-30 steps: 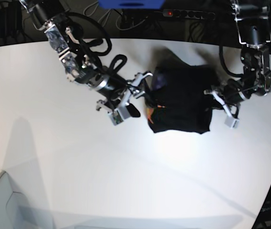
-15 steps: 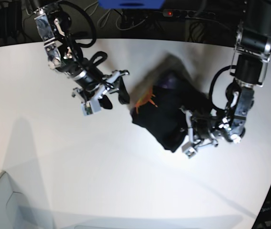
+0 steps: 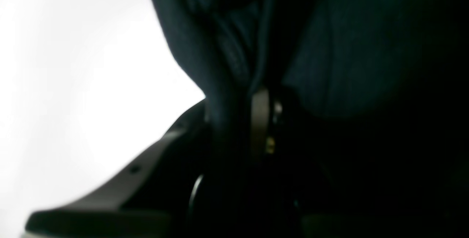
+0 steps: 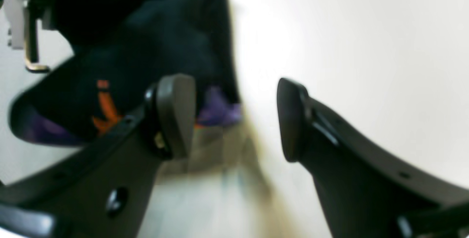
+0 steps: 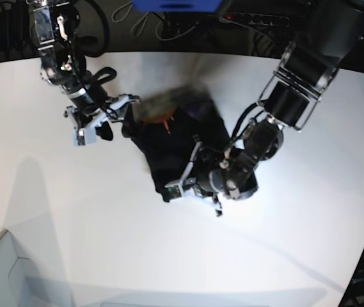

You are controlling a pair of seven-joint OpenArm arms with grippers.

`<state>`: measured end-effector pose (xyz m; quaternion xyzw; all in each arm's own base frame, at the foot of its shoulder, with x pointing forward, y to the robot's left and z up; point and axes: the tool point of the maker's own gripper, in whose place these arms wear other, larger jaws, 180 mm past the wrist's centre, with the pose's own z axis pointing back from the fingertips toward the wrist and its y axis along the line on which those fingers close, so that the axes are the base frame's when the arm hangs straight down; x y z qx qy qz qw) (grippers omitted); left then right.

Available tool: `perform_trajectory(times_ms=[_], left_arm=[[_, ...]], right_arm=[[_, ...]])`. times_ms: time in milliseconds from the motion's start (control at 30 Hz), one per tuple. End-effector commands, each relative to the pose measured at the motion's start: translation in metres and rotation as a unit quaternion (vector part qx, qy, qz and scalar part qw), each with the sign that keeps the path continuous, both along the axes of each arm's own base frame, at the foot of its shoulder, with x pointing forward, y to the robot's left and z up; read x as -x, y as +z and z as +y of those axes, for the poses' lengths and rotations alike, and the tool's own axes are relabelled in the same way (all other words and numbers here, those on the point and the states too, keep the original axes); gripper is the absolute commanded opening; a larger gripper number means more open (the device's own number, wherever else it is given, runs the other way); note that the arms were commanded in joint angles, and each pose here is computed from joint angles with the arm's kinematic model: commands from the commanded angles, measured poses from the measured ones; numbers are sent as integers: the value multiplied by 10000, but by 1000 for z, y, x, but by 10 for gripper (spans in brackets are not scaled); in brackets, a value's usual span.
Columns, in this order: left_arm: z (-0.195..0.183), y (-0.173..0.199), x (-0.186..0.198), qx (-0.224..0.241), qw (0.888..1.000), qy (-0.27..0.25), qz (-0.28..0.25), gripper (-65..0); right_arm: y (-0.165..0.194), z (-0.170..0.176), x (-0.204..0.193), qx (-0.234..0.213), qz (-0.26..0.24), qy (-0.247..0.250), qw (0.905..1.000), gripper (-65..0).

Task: Layout the t-shirt on the table in an organized manner, then fold the t-shirt properly
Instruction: 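Fold the bundle over with the left gripper toward the right gripper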

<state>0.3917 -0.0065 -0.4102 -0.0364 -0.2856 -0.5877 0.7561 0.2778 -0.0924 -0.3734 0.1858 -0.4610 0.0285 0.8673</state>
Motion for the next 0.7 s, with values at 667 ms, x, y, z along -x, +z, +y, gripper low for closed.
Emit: perform_trajectory(times_ms=[667], left_arm=[[-66, 11, 10, -328, 9899, -1183, -712, -648]], right_arm=[[18, -30, 13, 44, -232, -402, 9989, -291]])
